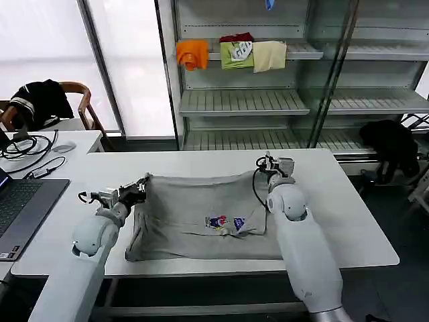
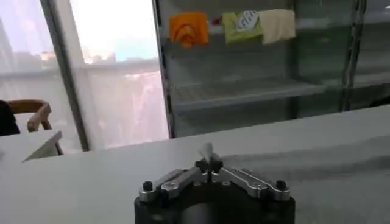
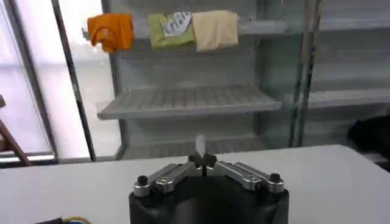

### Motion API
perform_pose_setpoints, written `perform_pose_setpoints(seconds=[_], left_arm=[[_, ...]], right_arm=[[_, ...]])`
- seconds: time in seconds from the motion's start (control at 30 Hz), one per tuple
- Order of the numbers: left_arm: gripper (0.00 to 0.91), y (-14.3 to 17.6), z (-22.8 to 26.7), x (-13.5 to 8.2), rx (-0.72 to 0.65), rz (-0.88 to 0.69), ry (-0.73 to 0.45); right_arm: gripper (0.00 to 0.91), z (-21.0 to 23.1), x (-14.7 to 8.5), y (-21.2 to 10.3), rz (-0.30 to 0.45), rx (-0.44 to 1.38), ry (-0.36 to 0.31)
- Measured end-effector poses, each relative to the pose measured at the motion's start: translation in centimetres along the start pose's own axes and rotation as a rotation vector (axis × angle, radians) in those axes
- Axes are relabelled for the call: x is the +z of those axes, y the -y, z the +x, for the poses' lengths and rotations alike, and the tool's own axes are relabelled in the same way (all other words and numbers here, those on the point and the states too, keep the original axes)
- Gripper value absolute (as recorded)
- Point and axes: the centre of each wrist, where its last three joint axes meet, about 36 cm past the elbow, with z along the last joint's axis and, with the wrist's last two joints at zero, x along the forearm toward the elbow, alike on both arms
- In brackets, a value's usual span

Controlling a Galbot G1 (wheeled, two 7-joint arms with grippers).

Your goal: Fold and organize the clothes.

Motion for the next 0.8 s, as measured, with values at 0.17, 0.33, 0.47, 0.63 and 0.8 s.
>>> perform_pose_setpoints(seconds=[0.17, 0.33, 0.47, 0.63, 0.8], left_arm=[[0.010, 0.2, 1.6, 0.3, 0.003, -0.007, 0.012], [0.010, 0.8, 3.0, 0.9, 0.008, -0.011, 0.013], [0.010, 1.3, 4.1, 1.4, 0.010, -0.012, 0.011], [0.010, 1.7, 5.5, 2.0, 0.008, -0.015, 0.006], [0.010, 2.2, 6.7, 2.7, 0.007, -0.011, -0.001]], right_arm=[[0.000, 2.5, 0.6, 0.8, -0.003, 0.001, 0.021], [0.000, 5.0, 1.7, 1.8, -0.007, 0.007, 0.024], [0.000, 6.9, 2.7, 2.6, -0.008, 0.012, 0.015], [0.000, 8.9, 4.4, 3.4, -0.015, 0.020, -0.014], [0.000, 10.2, 6.4, 3.7, -0.018, 0.022, -0.051]])
